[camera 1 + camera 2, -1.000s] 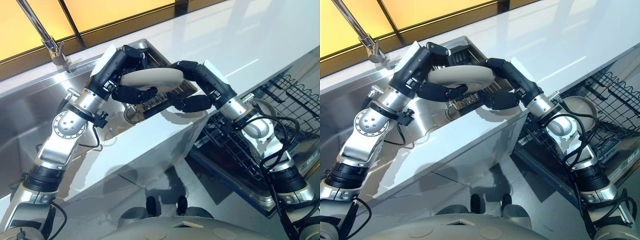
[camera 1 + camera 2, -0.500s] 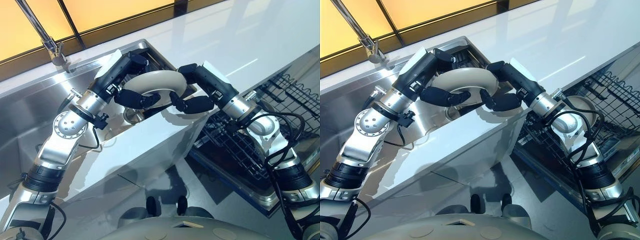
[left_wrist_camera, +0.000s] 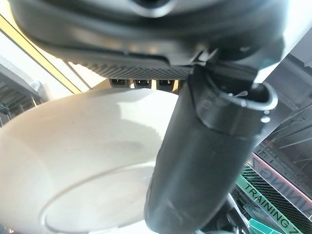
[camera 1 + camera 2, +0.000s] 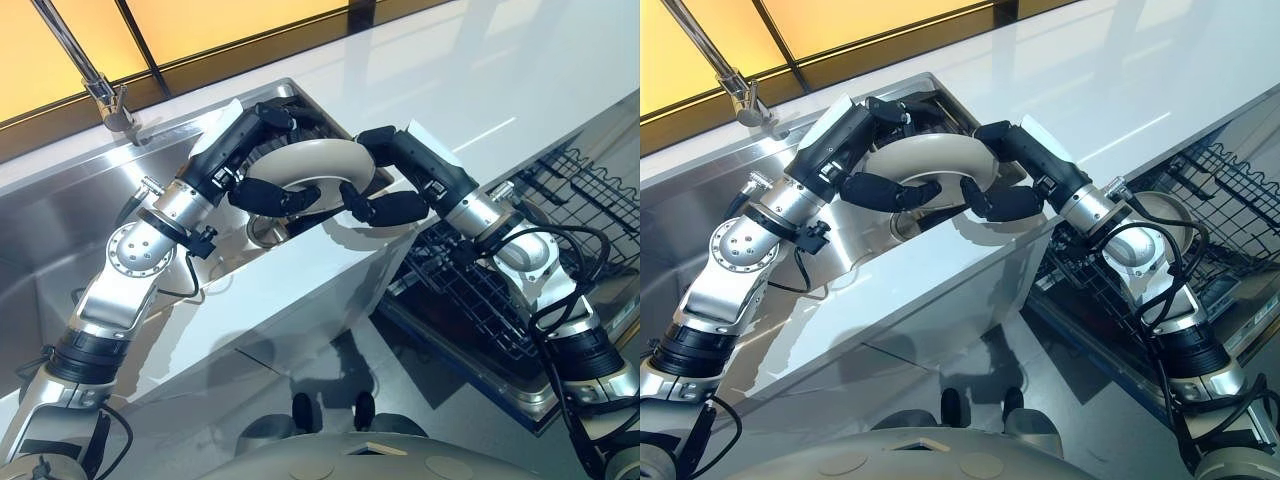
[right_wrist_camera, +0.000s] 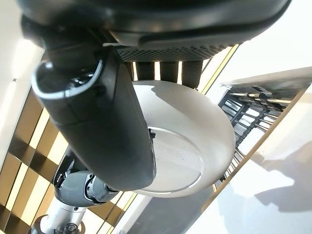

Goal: Pick up plates and place into dishwasher.

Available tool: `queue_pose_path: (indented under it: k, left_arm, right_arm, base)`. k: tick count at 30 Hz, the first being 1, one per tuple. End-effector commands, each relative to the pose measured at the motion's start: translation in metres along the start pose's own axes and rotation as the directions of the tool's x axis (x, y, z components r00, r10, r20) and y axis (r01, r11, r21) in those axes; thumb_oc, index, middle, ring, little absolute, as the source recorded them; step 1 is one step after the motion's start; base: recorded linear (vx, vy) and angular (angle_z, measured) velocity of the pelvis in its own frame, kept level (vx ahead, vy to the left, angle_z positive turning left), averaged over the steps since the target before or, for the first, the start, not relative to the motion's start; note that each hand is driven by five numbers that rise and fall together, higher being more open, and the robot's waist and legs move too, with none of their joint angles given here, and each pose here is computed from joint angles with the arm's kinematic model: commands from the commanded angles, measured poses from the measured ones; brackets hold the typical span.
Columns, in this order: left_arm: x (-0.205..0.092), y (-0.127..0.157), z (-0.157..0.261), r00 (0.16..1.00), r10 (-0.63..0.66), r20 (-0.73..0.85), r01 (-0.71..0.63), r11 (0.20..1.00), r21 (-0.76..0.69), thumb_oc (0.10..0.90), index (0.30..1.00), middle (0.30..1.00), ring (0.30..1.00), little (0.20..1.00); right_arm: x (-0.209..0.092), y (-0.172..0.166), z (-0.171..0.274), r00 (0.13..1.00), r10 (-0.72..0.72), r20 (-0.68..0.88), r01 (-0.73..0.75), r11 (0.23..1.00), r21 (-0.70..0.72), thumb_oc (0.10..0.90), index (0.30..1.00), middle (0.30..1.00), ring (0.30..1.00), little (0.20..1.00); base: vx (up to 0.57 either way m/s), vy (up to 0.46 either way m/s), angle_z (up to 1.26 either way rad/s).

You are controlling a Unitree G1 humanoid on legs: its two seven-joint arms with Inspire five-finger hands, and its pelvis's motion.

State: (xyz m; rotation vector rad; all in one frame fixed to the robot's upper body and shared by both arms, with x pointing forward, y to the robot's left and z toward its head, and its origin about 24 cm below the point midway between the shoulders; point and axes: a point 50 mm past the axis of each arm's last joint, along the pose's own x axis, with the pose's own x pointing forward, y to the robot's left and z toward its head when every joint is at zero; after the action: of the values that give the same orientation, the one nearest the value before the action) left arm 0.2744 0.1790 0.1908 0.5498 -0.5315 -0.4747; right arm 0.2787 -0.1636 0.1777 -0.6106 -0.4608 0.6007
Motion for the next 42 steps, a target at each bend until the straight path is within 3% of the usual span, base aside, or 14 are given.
queue_pose_path:
  k: [1, 11, 20, 23, 28, 32, 35, 39, 42]
  left_arm:
    - [0.003, 0.035, 0.012, 0.984, 0.165, 0.066, -0.171, 0.98, 0.1, 0.8, 0.9, 0.9, 0.9, 0.9]
    - [-0.009, 0.044, -0.013, 0.972, 0.221, -0.075, -0.214, 0.973, 0.087, 0.8, 0.9, 0.9, 0.9, 0.9]
    - [-0.013, 0.042, -0.013, 0.966, 0.247, -0.072, -0.246, 0.969, 0.014, 0.8, 0.9, 0.9, 0.9, 0.9]
    - [-0.015, 0.044, -0.017, 0.952, 0.287, -0.104, -0.289, 0.957, 0.0, 0.8, 0.9, 0.9, 0.9, 0.9]
    - [-0.026, 0.045, -0.03, 0.927, 0.327, -0.184, -0.332, 0.943, 0.006, 0.8, 0.9, 0.9, 0.9, 0.9]
    - [-0.036, 0.044, -0.04, 0.907, 0.343, -0.244, -0.353, 0.936, 0.005, 0.8, 0.9, 0.9, 0.9, 0.9]
    - [-0.043, 0.044, -0.046, 0.892, 0.354, -0.28, -0.369, 0.929, -0.001, 0.8, 0.9, 0.9, 0.9, 0.9]
    - [-0.051, 0.042, -0.051, 0.875, 0.369, -0.314, -0.39, 0.921, -0.004, 0.8, 0.9, 0.9, 0.9, 0.9]
    - [-0.057, 0.042, -0.054, 0.862, 0.383, -0.332, -0.406, 0.914, -0.001, 0.8, 0.9, 0.9, 0.9, 0.9]
  right_arm:
    - [-0.006, -0.056, 0.028, 0.942, -0.284, 0.179, 0.301, 0.951, -0.077, 0.1, 0.3, 0.3, 0.3, 0.2]
    - [-0.022, -0.079, 0.03, 0.873, -0.443, 0.203, 0.47, 0.876, -0.11, 0.1, 0.3, 0.3, 0.3, 0.2]
    - [-0.044, -0.097, 0.025, 0.73, -0.65, 0.211, 0.683, 0.705, -0.192, 0.1, 0.3, 0.3, 0.3, 0.2]
    - [-0.051, -0.103, 0.025, 0.659, -0.714, 0.237, 0.75, 0.6, -0.281, 0.1, 0.3, 0.3, 0.3, 0.2]
    - [-0.082, -0.129, 0.026, 0.458, -0.836, 0.302, 0.832, 0.284, -0.476, 0.1, 0.3, 0.3, 0.3, 0.2]
    - [-0.114, -0.145, 0.019, 0.3, -0.912, 0.278, 0.849, 0.122, -0.514, 0.1, 0.3, 0.3, 0.3, 0.2]
    - [-0.136, -0.148, 0.011, 0.213, -0.945, 0.247, 0.835, 0.045, -0.549, 0.1, 0.3, 0.3, 0.3, 0.2]
    - [-0.156, -0.142, -0.005, 0.188, -0.969, 0.163, 0.8, 0.055, -0.597, 0.1, 0.3, 0.3, 0.3, 0.2]
    - [-0.164, -0.129, -0.024, 0.243, -0.969, 0.031, 0.769, 0.173, -0.616, 0.1, 0.3, 0.3, 0.3, 0.2]
  base:
    - [0.0, 0.0, 0.0]
    - [0.0, 0.0, 0.0]
    - [0.0, 0.0, 0.0]
    - [0.0, 0.0, 0.0]
    - [0.0, 0.0, 0.0]
    - [0.02, -0.008, -0.01]
    - [0.04, -0.013, -0.03]
    - [0.03, -0.002, -0.07]
    - [0.02, -0.002, -0.12]
